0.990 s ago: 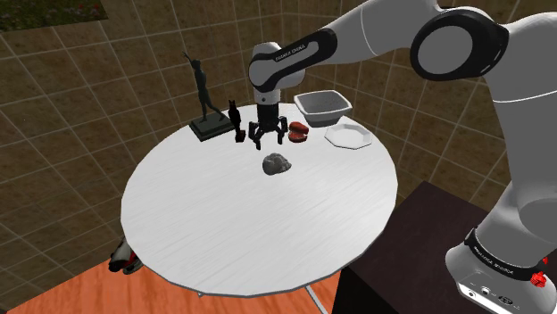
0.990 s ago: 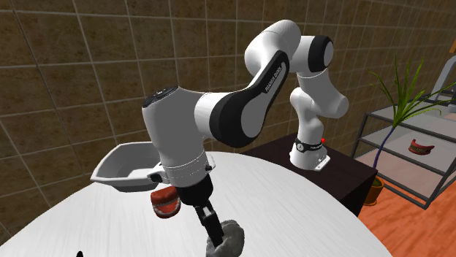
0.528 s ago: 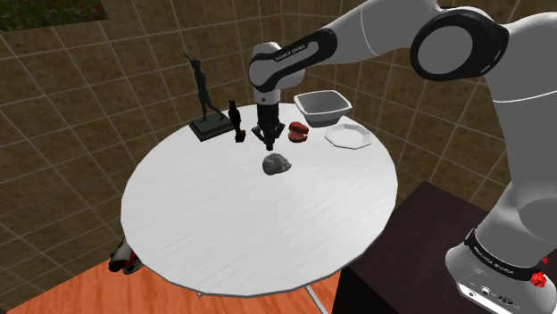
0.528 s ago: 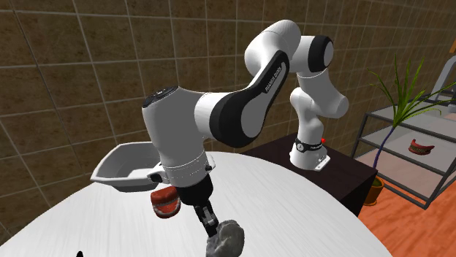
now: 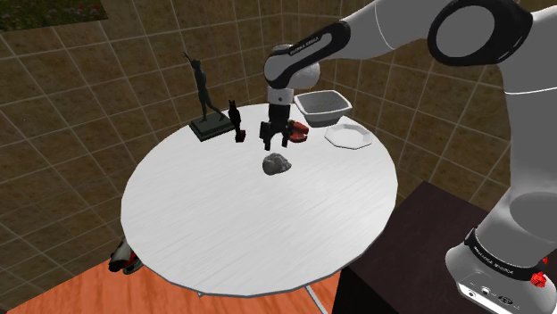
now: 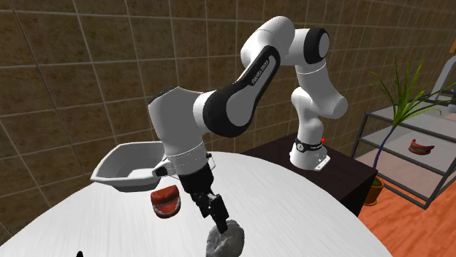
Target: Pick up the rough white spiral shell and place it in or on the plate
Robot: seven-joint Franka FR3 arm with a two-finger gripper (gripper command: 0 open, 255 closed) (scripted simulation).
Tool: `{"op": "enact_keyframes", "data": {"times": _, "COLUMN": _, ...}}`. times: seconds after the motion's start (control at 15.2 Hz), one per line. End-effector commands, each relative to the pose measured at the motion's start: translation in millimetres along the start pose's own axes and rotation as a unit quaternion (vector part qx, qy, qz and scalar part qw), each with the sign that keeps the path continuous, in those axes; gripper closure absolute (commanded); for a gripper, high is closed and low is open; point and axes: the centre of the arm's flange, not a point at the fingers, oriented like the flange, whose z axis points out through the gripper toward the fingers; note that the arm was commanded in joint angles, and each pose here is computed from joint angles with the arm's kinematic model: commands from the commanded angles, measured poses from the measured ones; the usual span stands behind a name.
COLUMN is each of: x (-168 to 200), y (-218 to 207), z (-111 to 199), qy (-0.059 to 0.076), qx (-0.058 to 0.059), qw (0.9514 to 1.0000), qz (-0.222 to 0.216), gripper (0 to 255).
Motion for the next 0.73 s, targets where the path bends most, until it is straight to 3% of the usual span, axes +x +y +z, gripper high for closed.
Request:
{"op": "enact_keyframes", "data": {"times": 0.0, "x": -20, "y": 38, "z": 6, "qy": 0.008, "qx": 0.067, "qw": 0.9910, "qz": -0.115, "gripper": 0}}
{"op": "enact_keyframes", "data": {"times": 0.07, "x": -21, "y": 42, "z": 7, "qy": 0.008, "qx": 0.073, "qw": 0.9895, "qz": -0.124, "gripper": 0}}
{"op": "enact_keyframes", "data": {"times": 0.66, "x": -21, "y": 36, "z": 46, "qy": 0.008, "qx": 0.073, "qw": 0.9895, "qz": -0.124, "gripper": 0}}
